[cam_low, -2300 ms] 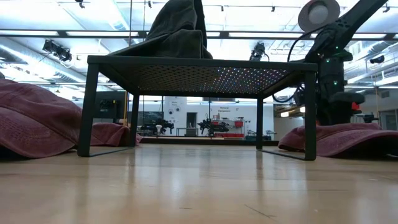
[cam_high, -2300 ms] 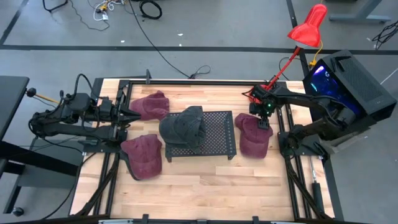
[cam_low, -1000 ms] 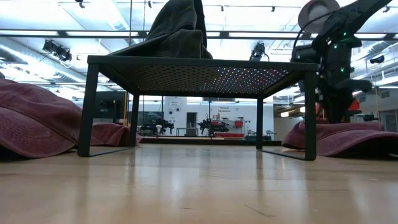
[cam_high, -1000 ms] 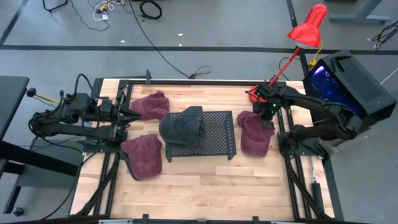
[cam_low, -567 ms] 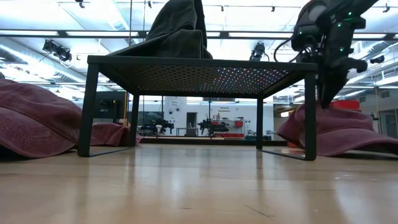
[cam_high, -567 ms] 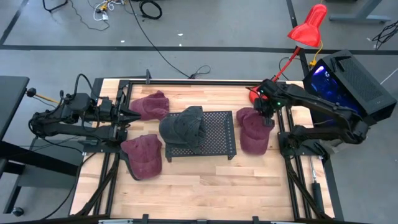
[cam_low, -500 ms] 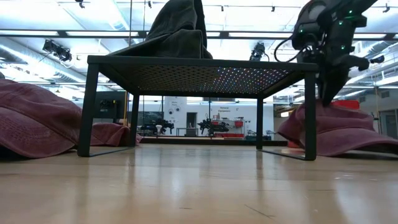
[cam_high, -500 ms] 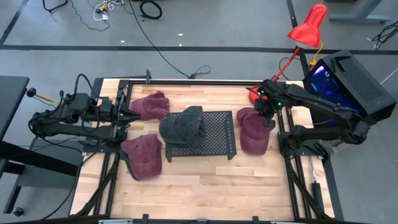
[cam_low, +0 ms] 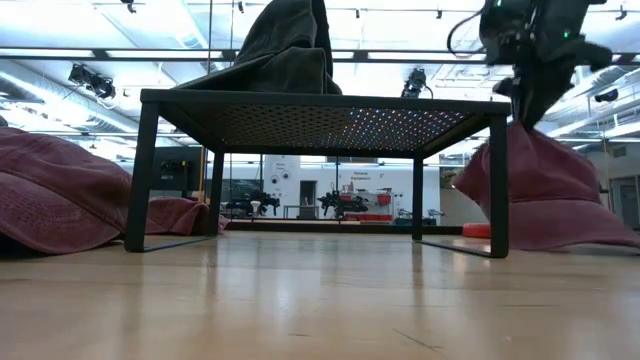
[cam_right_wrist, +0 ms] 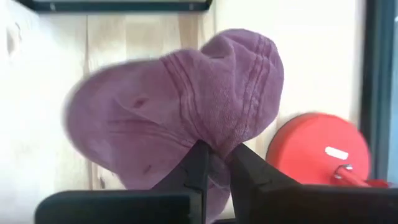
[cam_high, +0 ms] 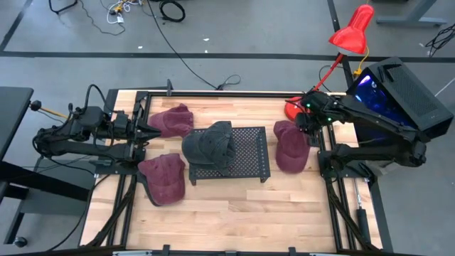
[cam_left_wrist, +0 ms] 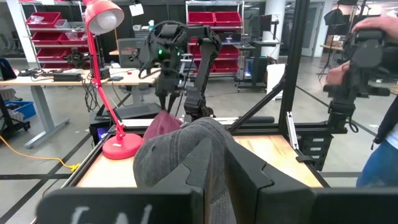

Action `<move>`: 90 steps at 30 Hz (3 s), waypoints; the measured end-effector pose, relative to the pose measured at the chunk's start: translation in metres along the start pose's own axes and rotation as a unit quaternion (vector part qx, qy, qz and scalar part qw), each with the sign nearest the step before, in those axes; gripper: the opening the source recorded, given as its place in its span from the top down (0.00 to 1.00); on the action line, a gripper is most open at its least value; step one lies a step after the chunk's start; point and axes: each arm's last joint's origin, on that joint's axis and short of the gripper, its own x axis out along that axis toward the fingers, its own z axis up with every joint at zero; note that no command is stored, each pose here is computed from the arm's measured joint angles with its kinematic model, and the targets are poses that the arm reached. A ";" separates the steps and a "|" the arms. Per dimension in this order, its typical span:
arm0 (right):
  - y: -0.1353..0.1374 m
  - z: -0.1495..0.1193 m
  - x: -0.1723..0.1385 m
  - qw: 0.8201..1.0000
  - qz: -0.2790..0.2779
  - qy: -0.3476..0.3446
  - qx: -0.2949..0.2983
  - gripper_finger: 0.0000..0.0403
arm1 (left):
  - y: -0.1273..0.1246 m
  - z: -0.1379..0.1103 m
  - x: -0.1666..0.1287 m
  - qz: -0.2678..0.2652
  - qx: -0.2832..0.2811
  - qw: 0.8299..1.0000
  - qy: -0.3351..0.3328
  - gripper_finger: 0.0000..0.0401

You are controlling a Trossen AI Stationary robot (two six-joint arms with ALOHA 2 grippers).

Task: Pick & Place hat
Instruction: Put the right red cap on the shelf

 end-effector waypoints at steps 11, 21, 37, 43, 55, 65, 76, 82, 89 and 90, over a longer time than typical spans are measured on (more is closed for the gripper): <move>0.008 0.010 -0.038 0.997 -0.025 -0.058 -0.040 0.91 | 0.000 0.000 0.000 0.000 0.000 1.000 0.000 0.88; 0.012 0.013 -0.070 0.988 -0.089 -0.064 -0.113 0.91 | 0.000 0.000 0.000 0.000 0.000 1.000 0.000 0.88; 0.024 0.022 -0.096 0.914 -0.128 -0.098 -0.372 0.91 | 0.000 0.000 0.000 0.000 0.000 1.000 0.000 0.88; 0.031 0.032 -0.099 0.879 -0.146 -0.132 -0.433 0.91 | 0.000 0.000 0.000 0.000 0.000 1.000 0.000 0.88; 0.047 0.052 -0.109 0.817 -0.141 -0.266 -0.492 0.91 | 0.000 0.000 0.000 0.000 0.000 1.000 0.000 0.88; 0.051 0.064 -0.119 0.776 -0.142 -0.358 -0.500 0.91 | 0.000 0.000 0.000 0.000 0.000 1.000 0.000 0.88; 0.053 0.083 -0.110 0.763 -0.085 -0.402 -0.500 0.91 | 0.000 0.000 0.000 0.000 0.000 1.000 0.000 0.88; 0.052 0.094 -0.097 0.762 -0.077 -0.384 -0.515 0.91 | 0.000 0.000 0.000 0.000 0.000 1.000 0.000 0.88; 0.050 0.103 -0.090 0.755 -0.105 -0.364 -0.535 0.91 | 0.000 0.000 0.000 0.000 0.000 1.000 0.000 0.88; 0.049 0.105 -0.089 0.756 -0.113 -0.358 -0.536 0.91 | 0.000 0.000 0.000 0.000 0.000 1.000 0.000 0.88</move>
